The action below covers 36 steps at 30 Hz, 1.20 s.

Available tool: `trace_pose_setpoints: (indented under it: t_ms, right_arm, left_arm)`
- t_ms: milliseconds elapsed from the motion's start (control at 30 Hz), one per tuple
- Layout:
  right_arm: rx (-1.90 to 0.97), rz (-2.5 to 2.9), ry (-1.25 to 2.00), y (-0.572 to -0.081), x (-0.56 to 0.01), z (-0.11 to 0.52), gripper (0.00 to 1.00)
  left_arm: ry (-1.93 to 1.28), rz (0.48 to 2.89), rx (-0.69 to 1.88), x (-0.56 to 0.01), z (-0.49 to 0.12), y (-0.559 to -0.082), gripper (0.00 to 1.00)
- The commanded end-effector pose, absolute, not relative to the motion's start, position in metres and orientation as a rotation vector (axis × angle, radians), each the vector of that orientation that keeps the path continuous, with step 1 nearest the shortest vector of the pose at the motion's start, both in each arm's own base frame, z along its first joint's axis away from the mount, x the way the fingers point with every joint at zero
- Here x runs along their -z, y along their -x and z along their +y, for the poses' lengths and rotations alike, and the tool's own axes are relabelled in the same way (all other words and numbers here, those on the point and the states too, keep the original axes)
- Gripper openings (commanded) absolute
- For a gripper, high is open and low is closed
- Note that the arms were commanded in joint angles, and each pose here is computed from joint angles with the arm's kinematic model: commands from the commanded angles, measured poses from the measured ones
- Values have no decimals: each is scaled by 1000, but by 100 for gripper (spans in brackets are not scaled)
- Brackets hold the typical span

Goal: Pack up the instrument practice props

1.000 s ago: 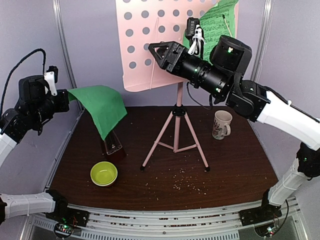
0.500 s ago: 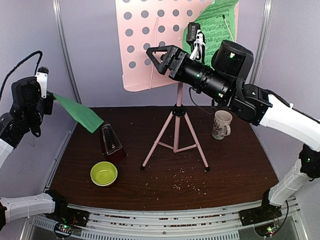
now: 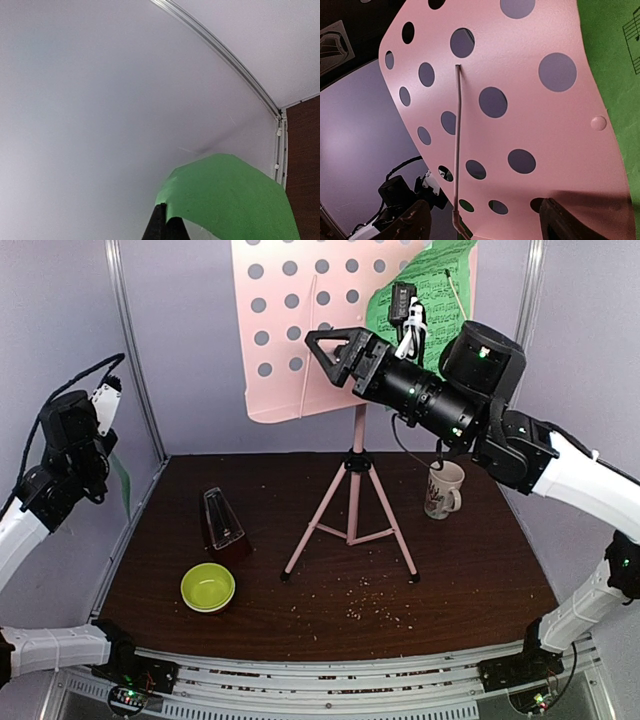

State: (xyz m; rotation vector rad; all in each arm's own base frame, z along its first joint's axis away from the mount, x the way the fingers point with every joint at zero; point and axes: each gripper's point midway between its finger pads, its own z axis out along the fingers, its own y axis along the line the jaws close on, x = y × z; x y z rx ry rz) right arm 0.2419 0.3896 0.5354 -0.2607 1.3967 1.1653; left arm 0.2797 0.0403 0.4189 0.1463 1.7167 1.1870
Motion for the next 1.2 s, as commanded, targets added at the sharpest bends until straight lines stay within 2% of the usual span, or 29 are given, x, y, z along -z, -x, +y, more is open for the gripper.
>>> trace_pose_setpoints:
  t_ms: [0, 533, 1000, 1067, 1167]
  right_arm:
    - [-1169, 1348, 250, -237, -548, 377, 77]
    - [-1159, 1339, 242, -234, -548, 366, 79]
    - [-1162, 1342, 239, -236, -548, 368, 80]
    - [-1163, 1345, 241, -236, -547, 369, 80]
    - [-1167, 1345, 241, -236, -548, 370, 80]
  left_arm:
    - [-286, 1778, -1216, -390, 28, -302, 0]
    - [-710, 2016, -1036, -219, -35, -374, 0]
    - [-723, 2145, -910, -164, -51, -386, 0]
    - [-693, 2135, -932, -167, -49, -388, 16]
    - [-660, 2115, -962, -173, -46, -391, 31]
